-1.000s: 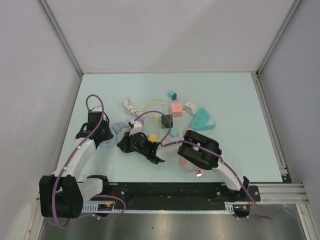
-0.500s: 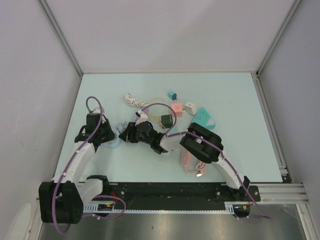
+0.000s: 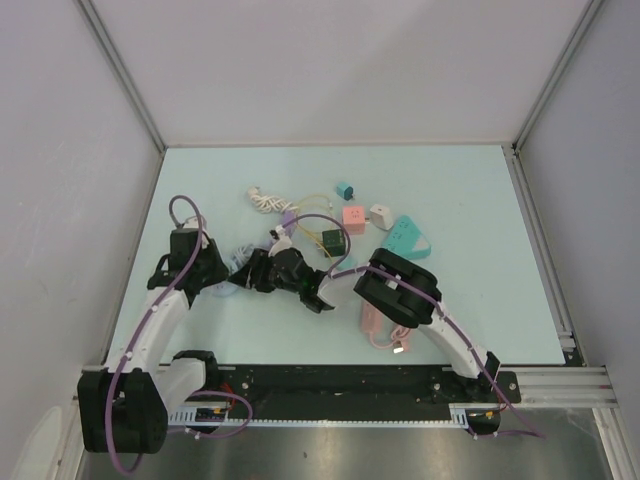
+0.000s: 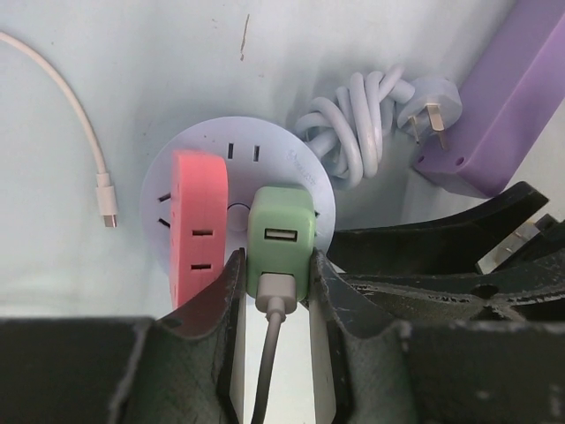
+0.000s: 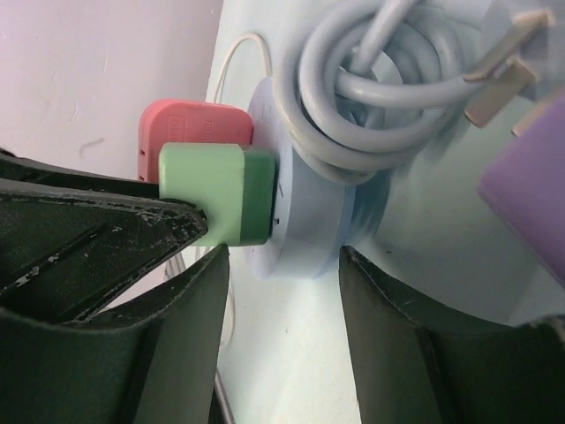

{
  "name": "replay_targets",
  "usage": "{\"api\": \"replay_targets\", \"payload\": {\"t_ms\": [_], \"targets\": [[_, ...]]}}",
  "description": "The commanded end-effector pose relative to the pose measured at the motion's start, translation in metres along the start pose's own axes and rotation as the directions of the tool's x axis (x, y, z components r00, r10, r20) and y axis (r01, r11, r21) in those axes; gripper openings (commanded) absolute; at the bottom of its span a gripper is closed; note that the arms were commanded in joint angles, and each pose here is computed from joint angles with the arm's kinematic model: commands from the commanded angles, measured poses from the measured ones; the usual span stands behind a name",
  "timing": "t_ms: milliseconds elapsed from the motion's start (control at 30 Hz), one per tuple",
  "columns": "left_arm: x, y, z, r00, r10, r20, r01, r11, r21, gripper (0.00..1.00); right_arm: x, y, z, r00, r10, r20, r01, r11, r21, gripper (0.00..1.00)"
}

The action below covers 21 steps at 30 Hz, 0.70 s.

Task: Pull the plug off the socket

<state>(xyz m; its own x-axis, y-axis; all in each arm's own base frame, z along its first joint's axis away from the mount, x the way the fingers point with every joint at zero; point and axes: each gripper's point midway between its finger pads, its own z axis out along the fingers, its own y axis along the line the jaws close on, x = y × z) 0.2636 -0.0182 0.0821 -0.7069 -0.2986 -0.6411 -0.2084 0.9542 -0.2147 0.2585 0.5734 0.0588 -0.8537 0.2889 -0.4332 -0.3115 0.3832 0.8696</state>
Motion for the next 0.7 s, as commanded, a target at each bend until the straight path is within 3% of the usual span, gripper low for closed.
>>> {"api": "replay_targets", "payload": {"t_ms": [0, 267, 633, 667], "targets": [[-0.01, -0.033, -0.01, 0.999, -0.031, 0.032, 0.026, 0.986, 0.164, 0.0, 0.002, -0.014, 0.004, 0.991, 0.135, 0.023, -0.136, 0.99, 0.025, 0.57], [-0.011, -0.043, -0.016, 0.997, -0.07, 0.016, 0.065, 0.974, 0.216, 0.0, -0.006, -0.017, 0.0, 0.972, 0.218, 0.092, -0.224, 0.972, 0.063, 0.56], [-0.007, -0.038, -0.011, 0.997, -0.08, -0.009, 0.08, 0.978, 0.194, 0.01, -0.013, -0.011, 0.0, 0.964, 0.248, 0.099, -0.239, 0.967, -0.087, 0.29], [-0.006, -0.038, -0.011, 0.997, -0.081, -0.012, 0.082, 0.978, 0.192, 0.01, -0.012, -0.013, 0.0, 0.962, 0.252, 0.1, -0.243, 0.966, -0.092, 0.23]]}}
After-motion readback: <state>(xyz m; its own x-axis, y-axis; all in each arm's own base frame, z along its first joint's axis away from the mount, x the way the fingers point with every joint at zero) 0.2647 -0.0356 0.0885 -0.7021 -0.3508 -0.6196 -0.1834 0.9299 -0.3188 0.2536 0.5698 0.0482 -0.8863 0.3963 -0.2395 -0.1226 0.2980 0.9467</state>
